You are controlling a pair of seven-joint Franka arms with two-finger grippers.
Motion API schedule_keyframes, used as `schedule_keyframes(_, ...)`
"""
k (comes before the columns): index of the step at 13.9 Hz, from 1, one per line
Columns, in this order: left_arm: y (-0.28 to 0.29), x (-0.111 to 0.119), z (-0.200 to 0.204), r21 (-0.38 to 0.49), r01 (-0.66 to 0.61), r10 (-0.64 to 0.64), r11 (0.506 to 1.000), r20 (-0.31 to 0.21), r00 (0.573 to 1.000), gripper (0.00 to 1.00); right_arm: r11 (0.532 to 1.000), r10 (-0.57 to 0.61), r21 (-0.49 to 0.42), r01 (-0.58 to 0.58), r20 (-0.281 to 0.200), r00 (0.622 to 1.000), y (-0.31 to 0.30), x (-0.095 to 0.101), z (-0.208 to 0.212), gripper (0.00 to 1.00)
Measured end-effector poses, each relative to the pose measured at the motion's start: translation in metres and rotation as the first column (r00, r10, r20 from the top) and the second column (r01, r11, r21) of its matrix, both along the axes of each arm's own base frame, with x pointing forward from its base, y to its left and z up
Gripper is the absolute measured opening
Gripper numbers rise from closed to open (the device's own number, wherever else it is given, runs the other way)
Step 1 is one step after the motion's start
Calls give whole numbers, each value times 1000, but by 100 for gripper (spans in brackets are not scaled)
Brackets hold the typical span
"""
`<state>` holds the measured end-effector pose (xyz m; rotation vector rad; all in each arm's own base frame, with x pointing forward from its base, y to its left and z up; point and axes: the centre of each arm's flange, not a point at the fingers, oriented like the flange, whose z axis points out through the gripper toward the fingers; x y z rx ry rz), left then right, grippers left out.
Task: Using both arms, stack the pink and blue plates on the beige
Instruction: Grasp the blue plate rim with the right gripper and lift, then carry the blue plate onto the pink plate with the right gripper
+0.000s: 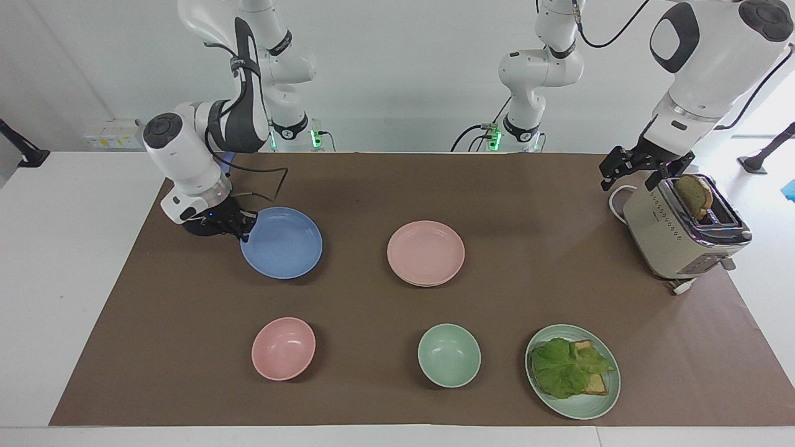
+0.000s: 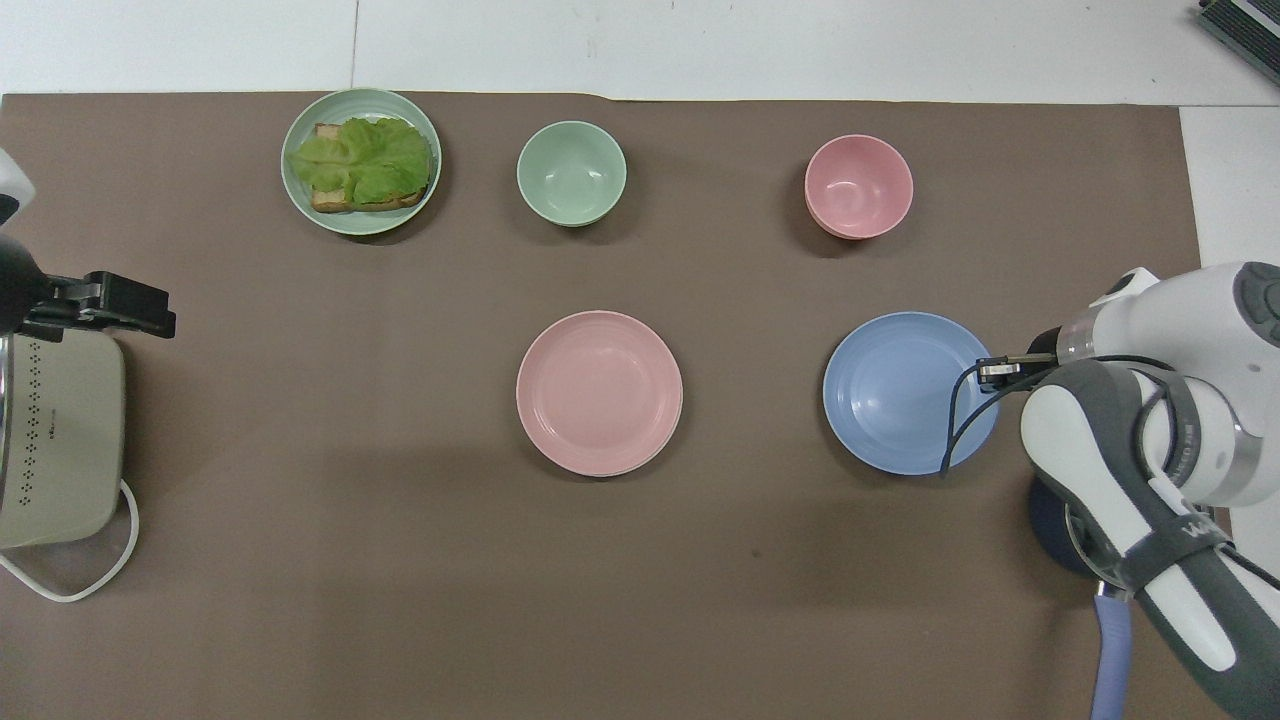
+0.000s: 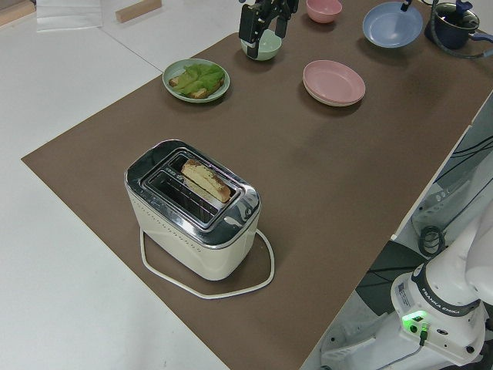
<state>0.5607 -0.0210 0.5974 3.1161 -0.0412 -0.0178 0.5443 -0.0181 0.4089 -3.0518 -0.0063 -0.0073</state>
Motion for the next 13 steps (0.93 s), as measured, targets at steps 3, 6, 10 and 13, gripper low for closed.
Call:
schedule_keyframes(3,1,0,0,0,-1,1,1000,0,1000,100,999,53,13,-53,32,998,28,-11,47,6)
schedule_keyframes(6,1,0,0,0,-1,1,1000,0,1000,100,995,91,26,-93,58,994,76,-15,84,6)
schedule_keyframes(10,1,0,0,0,-1,1,1000,0,1000,100,998,37,56,-41,63,997,165,-18,89,6)
schedule_keyframes(13,1,0,0,0,-1,1,1000,0,1000,100,991,-25,135,13,93,995,240,-14,62,6)
